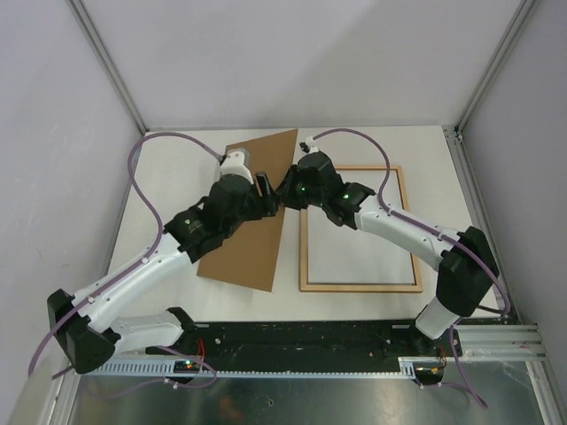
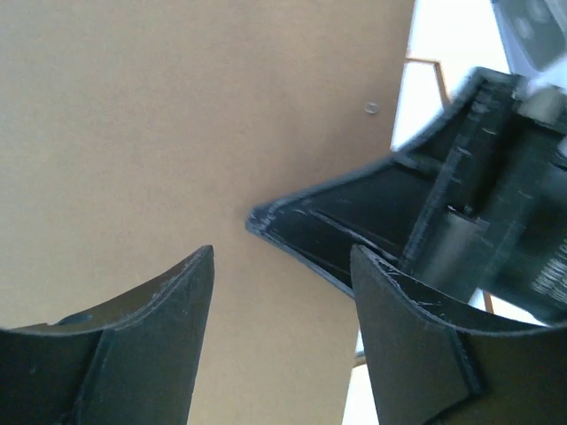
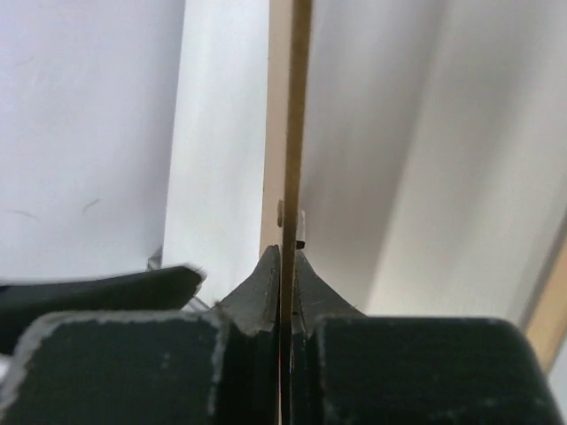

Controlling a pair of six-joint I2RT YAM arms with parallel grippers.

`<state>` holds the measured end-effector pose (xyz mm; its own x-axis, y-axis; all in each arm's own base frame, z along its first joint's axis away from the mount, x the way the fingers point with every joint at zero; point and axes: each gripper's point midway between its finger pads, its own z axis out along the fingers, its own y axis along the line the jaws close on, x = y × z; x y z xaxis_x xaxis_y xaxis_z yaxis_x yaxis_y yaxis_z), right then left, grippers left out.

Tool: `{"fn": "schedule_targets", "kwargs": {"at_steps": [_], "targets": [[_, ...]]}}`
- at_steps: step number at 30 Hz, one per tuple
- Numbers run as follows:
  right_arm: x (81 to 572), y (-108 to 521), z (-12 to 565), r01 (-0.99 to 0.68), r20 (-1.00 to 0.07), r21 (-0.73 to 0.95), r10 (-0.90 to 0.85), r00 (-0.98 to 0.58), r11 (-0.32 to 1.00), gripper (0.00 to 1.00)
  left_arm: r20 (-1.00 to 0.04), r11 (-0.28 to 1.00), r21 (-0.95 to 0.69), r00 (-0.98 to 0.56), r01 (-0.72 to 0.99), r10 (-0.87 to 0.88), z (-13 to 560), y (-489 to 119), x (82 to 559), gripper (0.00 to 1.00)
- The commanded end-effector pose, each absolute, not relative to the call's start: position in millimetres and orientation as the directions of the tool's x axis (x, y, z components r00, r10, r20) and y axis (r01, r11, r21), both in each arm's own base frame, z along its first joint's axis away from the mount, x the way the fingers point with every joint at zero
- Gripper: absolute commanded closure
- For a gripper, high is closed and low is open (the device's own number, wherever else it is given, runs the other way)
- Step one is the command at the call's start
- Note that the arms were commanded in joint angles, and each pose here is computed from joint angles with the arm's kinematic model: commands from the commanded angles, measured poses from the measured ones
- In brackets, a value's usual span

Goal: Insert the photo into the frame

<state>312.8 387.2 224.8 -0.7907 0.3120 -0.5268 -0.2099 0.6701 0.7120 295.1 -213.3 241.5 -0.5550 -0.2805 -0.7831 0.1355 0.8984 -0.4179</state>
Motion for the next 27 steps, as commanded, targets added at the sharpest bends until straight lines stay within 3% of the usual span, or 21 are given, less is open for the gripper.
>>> {"fn": "schedule_targets", "kwargs": {"at_steps": [1, 15, 27], "targets": [[335, 363, 295, -0.253, -0.671, 0.659, 0.401, -0.624, 0.709, 1.00, -0.865, 0.955, -0.282, -0.454, 0.089, -0.213, 269, -214, 269, 0.32], [338, 317, 373, -0.184, -0.713, 0.657, 0.523, -0.467, 0.731, 1.00, -0.942, 0.961, -0.129, -0.333, 0.244, -0.042, 321, -284, 192, 0.30], [325, 294, 403, -0.174, -0.722, 0.660, 0.554, -0.415, 0.730, 1.00, -0.951, 0.978, 0.105, -0.270, 0.182, 0.152, 320, -299, 202, 0.30]]}}
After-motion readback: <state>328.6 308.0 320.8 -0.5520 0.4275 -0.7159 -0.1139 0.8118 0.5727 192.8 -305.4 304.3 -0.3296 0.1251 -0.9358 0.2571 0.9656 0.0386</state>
